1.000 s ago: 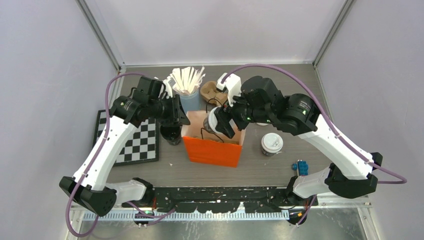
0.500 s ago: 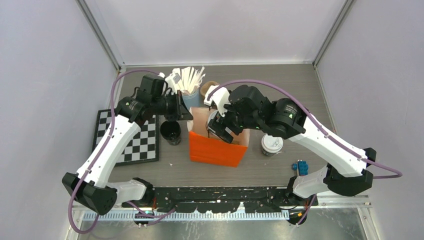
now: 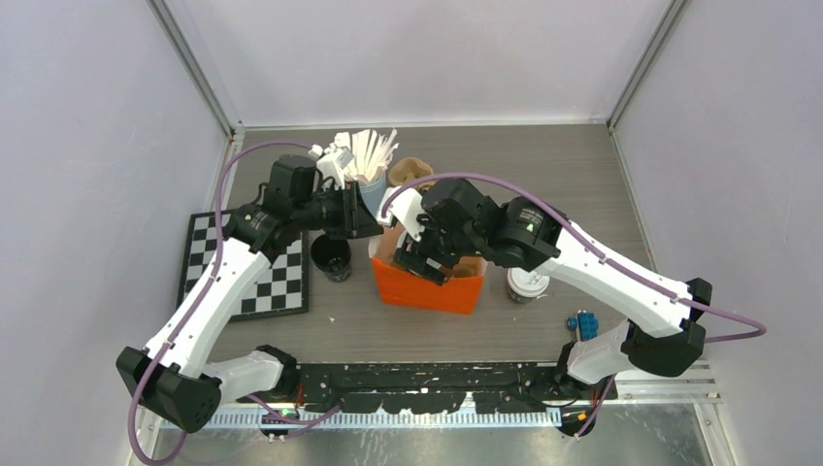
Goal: Pack the takeout coffee
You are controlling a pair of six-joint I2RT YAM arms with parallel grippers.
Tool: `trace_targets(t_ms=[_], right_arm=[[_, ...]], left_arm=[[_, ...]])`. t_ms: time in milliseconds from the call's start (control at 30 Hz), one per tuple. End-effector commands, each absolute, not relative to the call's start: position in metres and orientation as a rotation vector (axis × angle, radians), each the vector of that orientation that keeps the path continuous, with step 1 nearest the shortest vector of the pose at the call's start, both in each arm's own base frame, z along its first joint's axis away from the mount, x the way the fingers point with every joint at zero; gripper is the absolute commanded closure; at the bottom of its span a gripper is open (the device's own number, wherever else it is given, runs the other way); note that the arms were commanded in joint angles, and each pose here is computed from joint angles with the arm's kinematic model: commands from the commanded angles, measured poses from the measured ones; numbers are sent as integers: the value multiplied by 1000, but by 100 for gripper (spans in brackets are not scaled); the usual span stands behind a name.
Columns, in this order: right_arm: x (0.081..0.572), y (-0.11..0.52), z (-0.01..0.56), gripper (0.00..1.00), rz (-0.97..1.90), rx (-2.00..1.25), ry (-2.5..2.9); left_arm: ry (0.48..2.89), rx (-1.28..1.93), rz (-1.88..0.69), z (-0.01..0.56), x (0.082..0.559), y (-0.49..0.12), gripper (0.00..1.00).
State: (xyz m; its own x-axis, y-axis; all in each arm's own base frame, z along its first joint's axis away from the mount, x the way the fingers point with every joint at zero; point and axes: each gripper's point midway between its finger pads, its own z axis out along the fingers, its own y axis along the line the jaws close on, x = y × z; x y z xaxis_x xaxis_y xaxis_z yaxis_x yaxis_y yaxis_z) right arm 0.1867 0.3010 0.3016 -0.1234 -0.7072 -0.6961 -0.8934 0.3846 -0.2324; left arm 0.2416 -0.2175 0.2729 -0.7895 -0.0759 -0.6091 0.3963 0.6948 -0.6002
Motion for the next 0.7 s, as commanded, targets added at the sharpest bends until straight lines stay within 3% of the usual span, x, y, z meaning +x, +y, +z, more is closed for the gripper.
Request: trace_targets(t_ms=[0, 133, 233, 667], right_arm=[[177, 308, 304, 31, 318, -1441, 1801], [167, 308, 295, 31, 283, -1483, 1782], [161, 310, 289, 31, 278, -1504, 1772], [140, 322, 276, 31, 258, -1554, 1706]], left_arm=[[2276, 254, -954, 290, 230, -207, 61], [2443, 204, -957, 281, 196, -195, 47], [2481, 179, -1007, 282, 178, -193, 42], [2398, 177, -1058, 275, 172, -195, 42]])
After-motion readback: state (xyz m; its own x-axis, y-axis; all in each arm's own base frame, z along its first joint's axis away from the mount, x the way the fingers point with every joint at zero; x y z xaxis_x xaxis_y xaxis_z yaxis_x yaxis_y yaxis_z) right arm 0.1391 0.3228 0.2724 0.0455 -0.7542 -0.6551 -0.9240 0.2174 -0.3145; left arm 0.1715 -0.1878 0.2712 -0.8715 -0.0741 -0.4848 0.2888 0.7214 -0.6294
